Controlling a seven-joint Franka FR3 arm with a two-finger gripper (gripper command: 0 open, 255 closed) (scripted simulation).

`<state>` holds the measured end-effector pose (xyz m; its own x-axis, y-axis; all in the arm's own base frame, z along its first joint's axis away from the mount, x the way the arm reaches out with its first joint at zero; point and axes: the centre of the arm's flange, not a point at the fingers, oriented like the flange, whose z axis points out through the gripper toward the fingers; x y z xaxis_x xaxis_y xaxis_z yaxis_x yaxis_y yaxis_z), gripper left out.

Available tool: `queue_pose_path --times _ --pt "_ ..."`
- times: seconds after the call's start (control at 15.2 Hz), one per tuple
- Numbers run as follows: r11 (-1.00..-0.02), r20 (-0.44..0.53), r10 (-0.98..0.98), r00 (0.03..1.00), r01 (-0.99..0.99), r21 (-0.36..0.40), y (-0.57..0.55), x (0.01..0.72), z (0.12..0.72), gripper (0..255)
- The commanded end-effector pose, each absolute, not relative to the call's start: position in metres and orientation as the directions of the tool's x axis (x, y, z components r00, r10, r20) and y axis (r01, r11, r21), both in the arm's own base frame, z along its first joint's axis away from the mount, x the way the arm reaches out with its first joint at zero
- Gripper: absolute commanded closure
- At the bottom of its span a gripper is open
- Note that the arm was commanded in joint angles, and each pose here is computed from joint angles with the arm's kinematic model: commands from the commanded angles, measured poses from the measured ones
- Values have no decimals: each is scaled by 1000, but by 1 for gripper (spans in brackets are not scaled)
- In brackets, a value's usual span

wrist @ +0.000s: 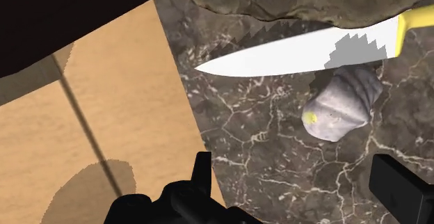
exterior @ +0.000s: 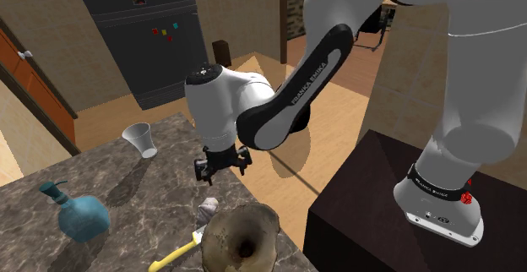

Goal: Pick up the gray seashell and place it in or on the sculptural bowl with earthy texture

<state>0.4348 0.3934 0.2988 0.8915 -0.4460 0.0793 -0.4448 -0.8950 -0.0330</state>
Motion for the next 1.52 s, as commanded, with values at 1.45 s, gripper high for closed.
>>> queue_pose_path --times 1.45 --pt "-850 69 -525 848 -526 -9 465 484 171 0"
